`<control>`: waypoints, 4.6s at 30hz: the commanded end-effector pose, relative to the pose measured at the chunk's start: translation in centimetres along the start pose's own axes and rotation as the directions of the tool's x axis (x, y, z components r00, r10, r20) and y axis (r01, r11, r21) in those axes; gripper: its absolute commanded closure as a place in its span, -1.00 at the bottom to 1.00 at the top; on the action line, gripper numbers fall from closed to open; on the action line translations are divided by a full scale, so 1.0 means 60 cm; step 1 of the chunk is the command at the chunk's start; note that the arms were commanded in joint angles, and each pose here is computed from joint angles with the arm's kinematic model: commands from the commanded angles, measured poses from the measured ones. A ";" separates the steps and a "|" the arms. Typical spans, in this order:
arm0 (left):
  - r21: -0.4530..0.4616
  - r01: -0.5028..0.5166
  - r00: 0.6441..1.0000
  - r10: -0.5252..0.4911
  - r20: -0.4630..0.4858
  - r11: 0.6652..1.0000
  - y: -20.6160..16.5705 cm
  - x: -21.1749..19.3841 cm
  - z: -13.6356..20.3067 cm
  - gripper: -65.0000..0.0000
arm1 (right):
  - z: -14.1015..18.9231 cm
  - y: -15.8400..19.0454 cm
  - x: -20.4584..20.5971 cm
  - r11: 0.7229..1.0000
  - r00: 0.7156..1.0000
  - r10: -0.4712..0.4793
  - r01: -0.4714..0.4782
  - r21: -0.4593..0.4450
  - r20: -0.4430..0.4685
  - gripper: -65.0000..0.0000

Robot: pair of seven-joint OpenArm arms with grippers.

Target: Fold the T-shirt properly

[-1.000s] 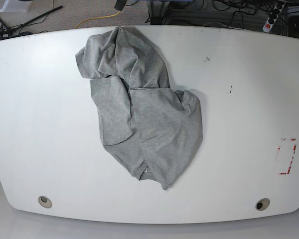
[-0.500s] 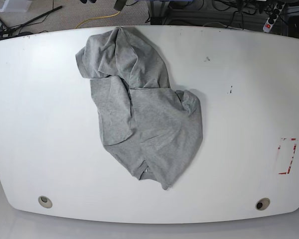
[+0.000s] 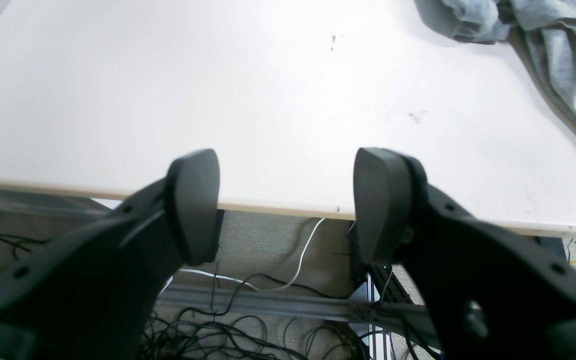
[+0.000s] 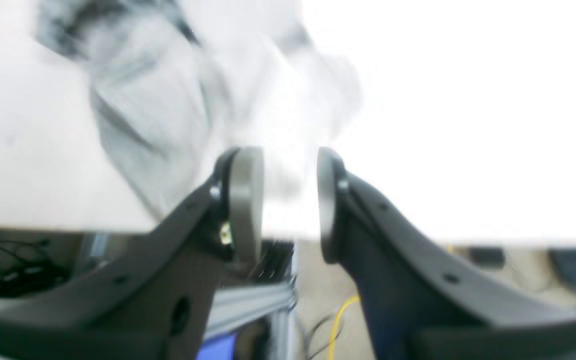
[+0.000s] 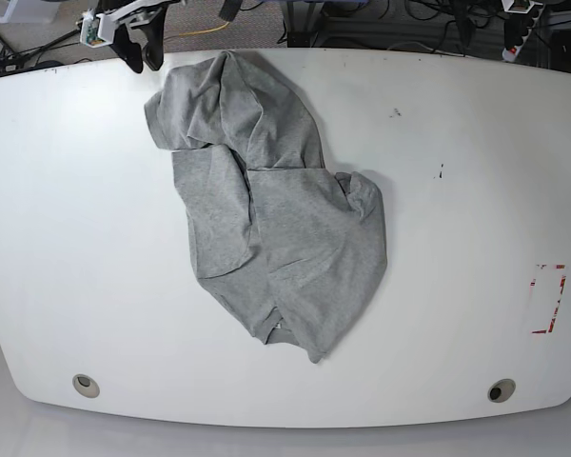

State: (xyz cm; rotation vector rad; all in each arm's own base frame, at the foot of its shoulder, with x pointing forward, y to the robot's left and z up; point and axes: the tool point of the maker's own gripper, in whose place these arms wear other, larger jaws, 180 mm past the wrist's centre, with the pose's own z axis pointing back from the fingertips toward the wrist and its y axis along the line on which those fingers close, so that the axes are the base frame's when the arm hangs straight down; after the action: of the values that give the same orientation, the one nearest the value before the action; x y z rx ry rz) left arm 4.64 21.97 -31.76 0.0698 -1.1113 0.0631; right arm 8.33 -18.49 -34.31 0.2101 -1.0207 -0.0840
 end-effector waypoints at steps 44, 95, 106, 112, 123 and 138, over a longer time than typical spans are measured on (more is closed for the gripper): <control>0.056 -0.020 0.968 0.005 0.251 0.998 0.011 0.091 -0.073 -0.20 | -0.448 0.082 0.382 0.927 0.953 0.300 -0.303 0.222 0.047 -0.17; 0.038 -0.033 0.955 0.020 0.296 0.999 0.000 0.108 -0.093 -0.20 | -0.654 0.158 0.266 0.936 0.967 0.206 -0.149 0.319 -0.152 -0.17; 0.038 -0.033 0.955 0.020 0.296 0.999 0.000 0.108 -0.093 -0.20 | -0.657 0.162 0.278 0.937 0.973 0.197 -0.151 0.314 -0.120 1.00; 0.013 -0.048 0.985 0.045 0.165 0.999 -0.017 0.075 -0.119 -0.20 | -0.658 0.168 0.325 0.932 0.975 0.211 -0.180 0.314 -0.069 1.00; -0.089 -0.099 0.991 0.106 0.085 0.991 -0.084 0.059 -0.164 -0.20 | -0.556 0.209 0.575 0.859 0.887 0.415 -0.456 0.234 0.203 1.00; -0.395 -0.049 0.997 0.067 0.031 0.917 -0.249 0.095 -0.236 -0.20 | -0.416 0.285 0.784 0.782 0.725 0.518 -0.617 0.093 0.454 1.00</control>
State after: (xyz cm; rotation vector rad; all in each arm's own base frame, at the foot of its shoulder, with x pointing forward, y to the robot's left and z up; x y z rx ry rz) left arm 19.86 9.37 -34.26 -0.3035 -1.1263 -0.0876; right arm 53.71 -7.14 -9.27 0.0914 -1.3566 0.5678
